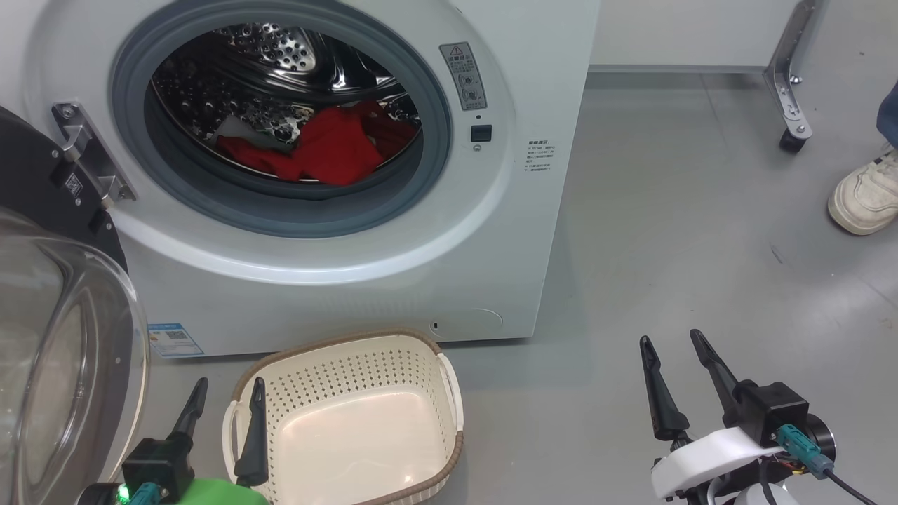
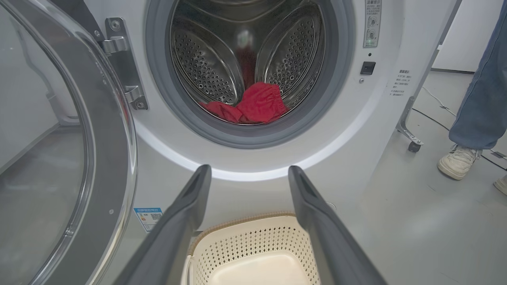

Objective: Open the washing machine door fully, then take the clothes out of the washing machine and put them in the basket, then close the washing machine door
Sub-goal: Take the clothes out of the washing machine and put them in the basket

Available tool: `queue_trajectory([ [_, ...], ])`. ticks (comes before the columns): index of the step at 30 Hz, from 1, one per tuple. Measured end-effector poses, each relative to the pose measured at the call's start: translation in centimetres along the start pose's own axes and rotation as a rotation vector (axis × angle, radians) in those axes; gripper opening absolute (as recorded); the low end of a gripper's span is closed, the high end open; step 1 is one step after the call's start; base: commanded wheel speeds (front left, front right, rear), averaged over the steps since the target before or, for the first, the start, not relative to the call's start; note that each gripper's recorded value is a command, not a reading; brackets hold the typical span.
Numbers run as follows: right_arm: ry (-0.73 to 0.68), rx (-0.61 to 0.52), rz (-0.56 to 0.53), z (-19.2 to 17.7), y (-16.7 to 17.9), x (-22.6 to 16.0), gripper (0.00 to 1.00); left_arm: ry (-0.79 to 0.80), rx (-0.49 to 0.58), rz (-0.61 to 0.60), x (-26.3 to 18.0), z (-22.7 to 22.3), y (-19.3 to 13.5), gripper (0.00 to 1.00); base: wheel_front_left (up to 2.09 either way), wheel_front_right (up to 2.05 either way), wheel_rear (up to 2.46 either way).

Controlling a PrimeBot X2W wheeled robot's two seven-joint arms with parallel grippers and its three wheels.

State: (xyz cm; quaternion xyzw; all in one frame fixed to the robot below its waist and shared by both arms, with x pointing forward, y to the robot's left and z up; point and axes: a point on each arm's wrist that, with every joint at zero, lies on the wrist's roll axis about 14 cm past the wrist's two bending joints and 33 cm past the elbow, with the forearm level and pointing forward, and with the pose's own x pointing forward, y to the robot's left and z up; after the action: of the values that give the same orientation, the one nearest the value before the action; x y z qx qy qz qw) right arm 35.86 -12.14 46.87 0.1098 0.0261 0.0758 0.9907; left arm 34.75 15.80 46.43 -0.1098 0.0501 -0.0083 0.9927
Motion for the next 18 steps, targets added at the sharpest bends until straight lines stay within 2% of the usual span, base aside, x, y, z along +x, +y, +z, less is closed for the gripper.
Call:
queue_trajectory([
  [18,0.006,0.001,0.006,-0.21,0.19,0.11,1.0,0.015,0.0,-0.001,-0.03,-0.32,-0.05,1.0,0.03,-0.03,0.0],
])
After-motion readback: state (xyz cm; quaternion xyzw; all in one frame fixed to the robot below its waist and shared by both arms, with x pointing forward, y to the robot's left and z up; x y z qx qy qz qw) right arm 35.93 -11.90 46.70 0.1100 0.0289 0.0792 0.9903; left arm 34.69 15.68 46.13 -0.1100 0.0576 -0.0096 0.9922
